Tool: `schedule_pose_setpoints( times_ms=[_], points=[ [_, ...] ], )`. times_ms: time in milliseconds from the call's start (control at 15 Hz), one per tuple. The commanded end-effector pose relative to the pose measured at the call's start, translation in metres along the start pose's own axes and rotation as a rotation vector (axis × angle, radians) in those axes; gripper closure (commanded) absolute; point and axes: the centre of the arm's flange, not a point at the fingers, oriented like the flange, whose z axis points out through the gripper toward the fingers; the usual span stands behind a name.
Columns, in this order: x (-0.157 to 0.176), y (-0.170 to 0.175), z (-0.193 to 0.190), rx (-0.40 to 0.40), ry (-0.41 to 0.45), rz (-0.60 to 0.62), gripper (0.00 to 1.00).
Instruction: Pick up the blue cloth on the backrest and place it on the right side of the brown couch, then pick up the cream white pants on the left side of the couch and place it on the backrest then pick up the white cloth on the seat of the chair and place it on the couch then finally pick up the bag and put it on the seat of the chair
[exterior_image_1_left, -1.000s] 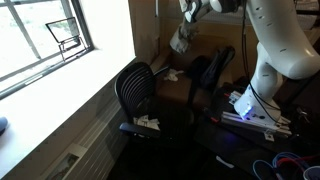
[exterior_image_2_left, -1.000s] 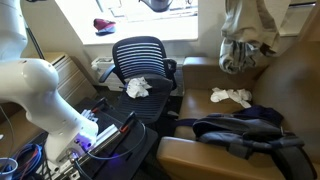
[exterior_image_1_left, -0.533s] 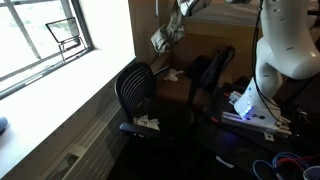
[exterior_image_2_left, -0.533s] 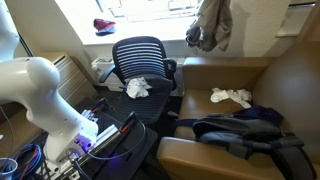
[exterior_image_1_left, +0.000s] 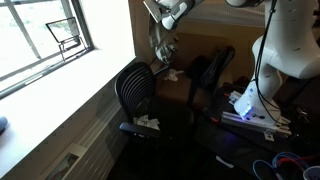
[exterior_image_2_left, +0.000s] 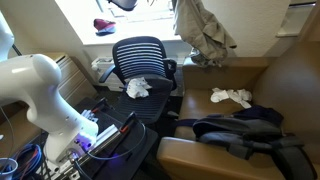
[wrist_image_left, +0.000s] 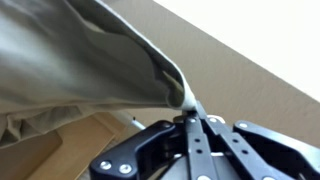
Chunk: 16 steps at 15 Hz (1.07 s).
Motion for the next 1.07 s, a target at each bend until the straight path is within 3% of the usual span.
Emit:
schedule_pose_setpoints(
  times_ms=[0, 267, 733, 1000],
  points=[
    [-0.071, -0.038, -0.024, 0.014, -0.178, -0.098, 1.00],
    [-0.128, -0.067, -0.060, 0.055, -0.357, -0.239, 1.00],
    [-0.148, -0.091, -0.107, 0.131, -0.600, -0.535, 1.00],
    [-0.177, -0.072, -0.126, 0.166, -0.764, -0.622, 1.00]
  ],
)
